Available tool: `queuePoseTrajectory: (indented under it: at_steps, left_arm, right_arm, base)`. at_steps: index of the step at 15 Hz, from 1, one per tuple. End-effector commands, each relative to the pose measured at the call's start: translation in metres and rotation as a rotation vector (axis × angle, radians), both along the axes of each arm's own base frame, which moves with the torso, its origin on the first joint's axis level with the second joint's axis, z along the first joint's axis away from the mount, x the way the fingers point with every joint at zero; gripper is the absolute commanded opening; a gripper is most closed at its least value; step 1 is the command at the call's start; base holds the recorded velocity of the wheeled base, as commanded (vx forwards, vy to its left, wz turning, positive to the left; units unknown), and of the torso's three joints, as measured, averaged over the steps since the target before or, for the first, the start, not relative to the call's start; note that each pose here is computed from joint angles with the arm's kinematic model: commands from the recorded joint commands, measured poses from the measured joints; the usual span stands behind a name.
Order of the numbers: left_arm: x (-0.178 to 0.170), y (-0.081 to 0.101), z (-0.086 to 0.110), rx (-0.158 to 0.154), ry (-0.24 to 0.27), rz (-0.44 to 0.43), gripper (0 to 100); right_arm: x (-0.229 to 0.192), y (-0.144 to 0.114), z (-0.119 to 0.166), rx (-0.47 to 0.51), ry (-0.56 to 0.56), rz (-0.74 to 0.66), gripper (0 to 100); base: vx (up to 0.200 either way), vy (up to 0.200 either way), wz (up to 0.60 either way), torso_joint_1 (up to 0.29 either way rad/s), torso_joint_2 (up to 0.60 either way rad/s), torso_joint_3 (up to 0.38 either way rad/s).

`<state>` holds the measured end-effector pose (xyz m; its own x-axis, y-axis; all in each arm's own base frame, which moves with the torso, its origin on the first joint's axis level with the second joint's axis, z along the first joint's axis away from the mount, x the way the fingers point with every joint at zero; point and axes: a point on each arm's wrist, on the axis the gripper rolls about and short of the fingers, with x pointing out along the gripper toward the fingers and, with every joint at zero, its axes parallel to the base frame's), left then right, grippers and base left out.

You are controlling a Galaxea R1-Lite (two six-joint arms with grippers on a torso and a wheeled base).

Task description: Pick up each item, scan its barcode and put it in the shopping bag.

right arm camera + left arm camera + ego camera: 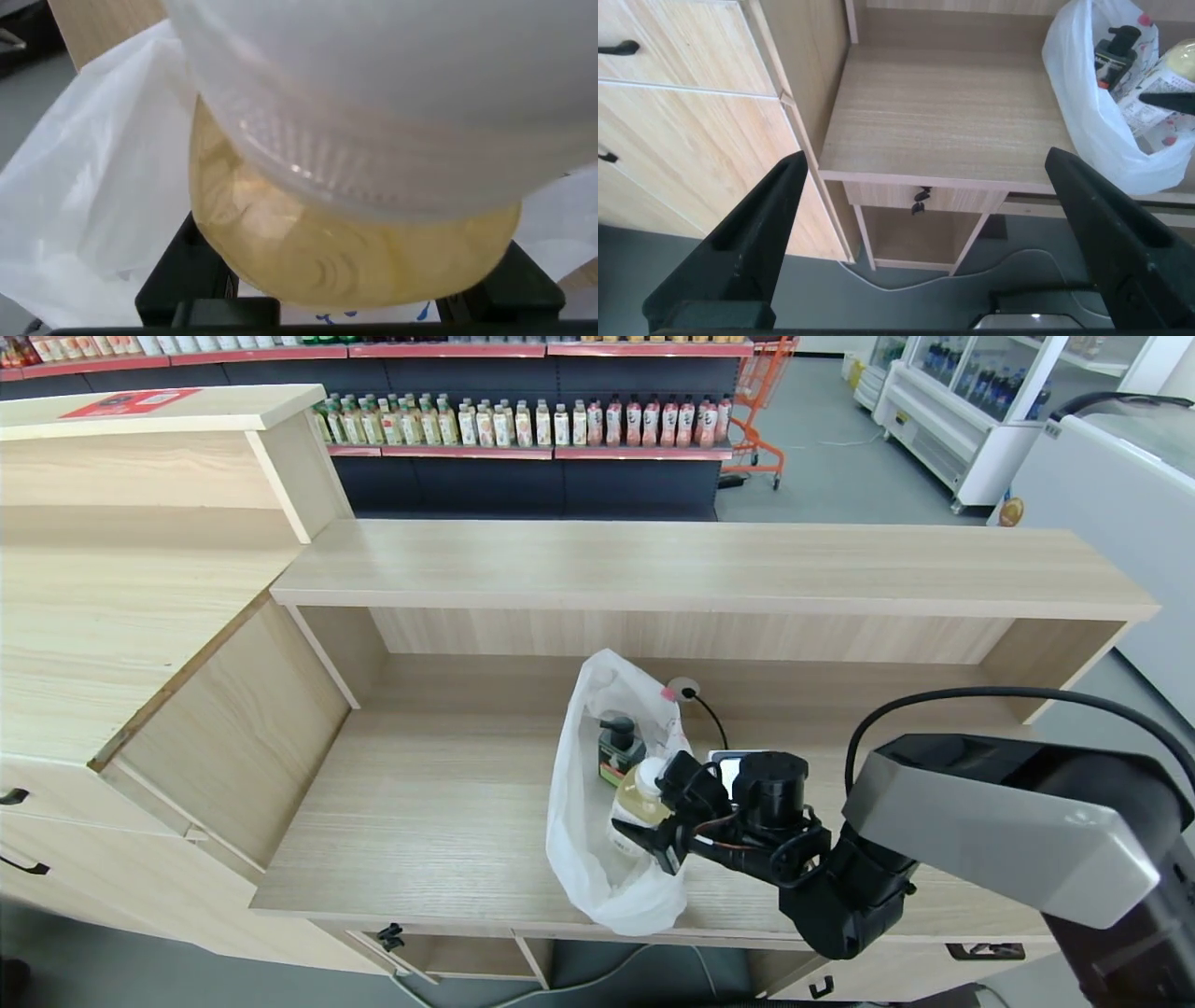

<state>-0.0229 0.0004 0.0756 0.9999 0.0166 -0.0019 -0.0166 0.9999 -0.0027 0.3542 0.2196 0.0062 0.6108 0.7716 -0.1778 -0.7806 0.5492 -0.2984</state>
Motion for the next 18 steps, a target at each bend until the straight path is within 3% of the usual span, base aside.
queuePoseTrajectory:
  at_steps: [1, 3, 4, 8, 11, 15, 18]
  left_arm:
    - [0.000, 0.000, 0.000, 0.000, 0.000, 0.000, 100]
    - [0.000, 0.000, 0.000, 0.000, 0.000, 0.000, 100]
    - [0.000, 0.000, 0.000, 0.000, 0.000, 0.000, 100]
    - [0.000, 0.000, 0.000, 0.000, 0.000, 0.000, 100]
    - [0.000, 0.000, 0.000, 0.000, 0.000, 0.000, 100]
    - [0.000, 0.000, 0.000, 0.000, 0.000, 0.000, 100]
    - [0.000, 0.000, 0.000, 0.000, 0.000, 0.000, 100]
  right_arm:
    - [0.002, 0.001, -0.010, -0.013, 0.014, -0.013, 0]
    - [0.007, 0.001, -0.018, -0.018, 0.010, -0.033, 0]
    - [0.009, -0.002, -0.020, -0.027, 0.007, -0.039, 100]
    - [-0.003, -0.017, 0.005, 0.032, 0.073, -0.071, 100]
    - [-0.025, -0.030, 0.063, 0.171, 0.144, -0.097, 100]
    - [-0.090, -0.106, 0.148, 0.259, 0.230, -0.236, 100]
    - [-0.151, -0.168, 0.180, 0.267, 0.217, -0.417, 100]
  base:
    - [0.000, 0.000, 0.00, 0.000, 0.00, 0.000]
    - [0.000, 0.000, 0.00, 0.000, 0.00, 0.000]
    - [0.000, 0.000, 0.00, 0.000, 0.00, 0.000]
    - [0.000, 0.000, 0.00, 0.000, 0.00, 0.000]
    - [0.000, 0.000, 0.00, 0.000, 0.00, 0.000]
    - [0.000, 0.000, 0.00, 0.000, 0.00, 0.000]
    - [0.000, 0.000, 0.00, 0.000, 0.00, 0.000]
